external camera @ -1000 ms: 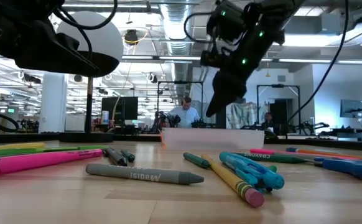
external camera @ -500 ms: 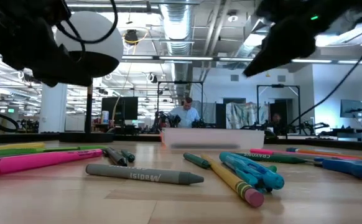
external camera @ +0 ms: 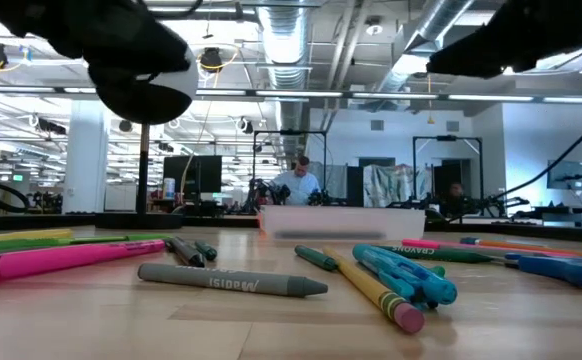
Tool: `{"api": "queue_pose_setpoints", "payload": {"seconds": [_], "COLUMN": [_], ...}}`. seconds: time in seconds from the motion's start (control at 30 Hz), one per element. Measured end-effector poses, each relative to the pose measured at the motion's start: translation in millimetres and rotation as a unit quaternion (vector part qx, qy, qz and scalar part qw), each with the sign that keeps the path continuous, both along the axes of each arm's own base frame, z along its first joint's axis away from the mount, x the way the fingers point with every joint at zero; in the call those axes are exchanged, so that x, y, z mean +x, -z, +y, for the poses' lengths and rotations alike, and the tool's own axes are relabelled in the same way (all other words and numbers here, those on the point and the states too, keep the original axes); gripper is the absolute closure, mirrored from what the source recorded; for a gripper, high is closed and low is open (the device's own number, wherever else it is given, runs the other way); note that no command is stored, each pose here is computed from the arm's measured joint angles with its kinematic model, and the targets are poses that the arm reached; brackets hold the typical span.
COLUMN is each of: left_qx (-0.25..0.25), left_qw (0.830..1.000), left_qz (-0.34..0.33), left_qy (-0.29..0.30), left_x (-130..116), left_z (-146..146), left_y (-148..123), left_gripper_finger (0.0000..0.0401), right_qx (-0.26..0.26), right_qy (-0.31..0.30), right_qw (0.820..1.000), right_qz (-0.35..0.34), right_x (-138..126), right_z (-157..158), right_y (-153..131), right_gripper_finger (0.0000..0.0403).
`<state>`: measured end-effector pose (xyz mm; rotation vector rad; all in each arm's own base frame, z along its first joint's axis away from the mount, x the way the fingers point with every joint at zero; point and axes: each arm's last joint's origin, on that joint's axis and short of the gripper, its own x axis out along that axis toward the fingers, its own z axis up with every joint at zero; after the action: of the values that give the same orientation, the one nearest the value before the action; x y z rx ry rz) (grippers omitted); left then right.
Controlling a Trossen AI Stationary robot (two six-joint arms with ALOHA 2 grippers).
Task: Pick & place school supplies into a supply box
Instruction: Put the yellow pen into the orange supply box
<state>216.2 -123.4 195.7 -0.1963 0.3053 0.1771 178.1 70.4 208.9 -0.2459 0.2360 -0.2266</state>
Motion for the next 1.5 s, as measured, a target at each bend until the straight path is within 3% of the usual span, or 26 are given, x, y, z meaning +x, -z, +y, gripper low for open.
{"api": "queue_pose_setpoints", "payload": {"seconds": [0.17, 0.33, 0.6, 0.77, 1.0, 1.13, 1.37, 1.5], "left_qx": [-0.065, -0.126, -0.14, -0.131, -0.108, -0.089, -0.08, -0.104], "left_qw": [0.989, 0.96, 0.886, 0.858, 0.851, 0.835, 0.832, 0.816], "left_qz": [0.099, 0.182, 0.351, 0.413, 0.426, 0.444, 0.448, 0.464], "left_qy": [-0.093, -0.172, -0.268, -0.278, -0.289, -0.311, -0.318, -0.328], "left_x": [2, 0, 6, 15, 12, 5, 3, 0], "left_z": [0, -3, -7, -12, -13, -9, -8, -6], "left_y": [-10, -17, 3, 14, 14, 14, 13, 19], "left_gripper_finger": [0.0304, 0.0304, 0.0304, 0.0304, 0.0304, 0.0299, 0.0257, 0.0238], "right_qx": [0.013, 0.044, 0.078, 0.075, 0.068, 0.068, 0.068, 0.068], "right_qy": [0.006, 0.017, 0.02, 0.016, 0.013, 0.011, 0.011, 0.011], "right_qw": [1.0, 0.999, 0.996, 0.996, 0.997, 0.997, 0.997, 0.997], "right_qz": [-0.01, -0.007, -0.028, -0.035, -0.042, -0.041, -0.041, -0.041], "right_x": [-5, -13, -26, -27, -26, -26, -26, -26], "right_z": [-4, -9, -15, -15, -15, -15, -15, -15], "right_y": [18, 39, 59, 59, 57, 57, 57, 57], "right_gripper_finger": [0.025, 0.0253, 0.0251, 0.0255, 0.0252, 0.0255, 0.026, 0.0259]}}
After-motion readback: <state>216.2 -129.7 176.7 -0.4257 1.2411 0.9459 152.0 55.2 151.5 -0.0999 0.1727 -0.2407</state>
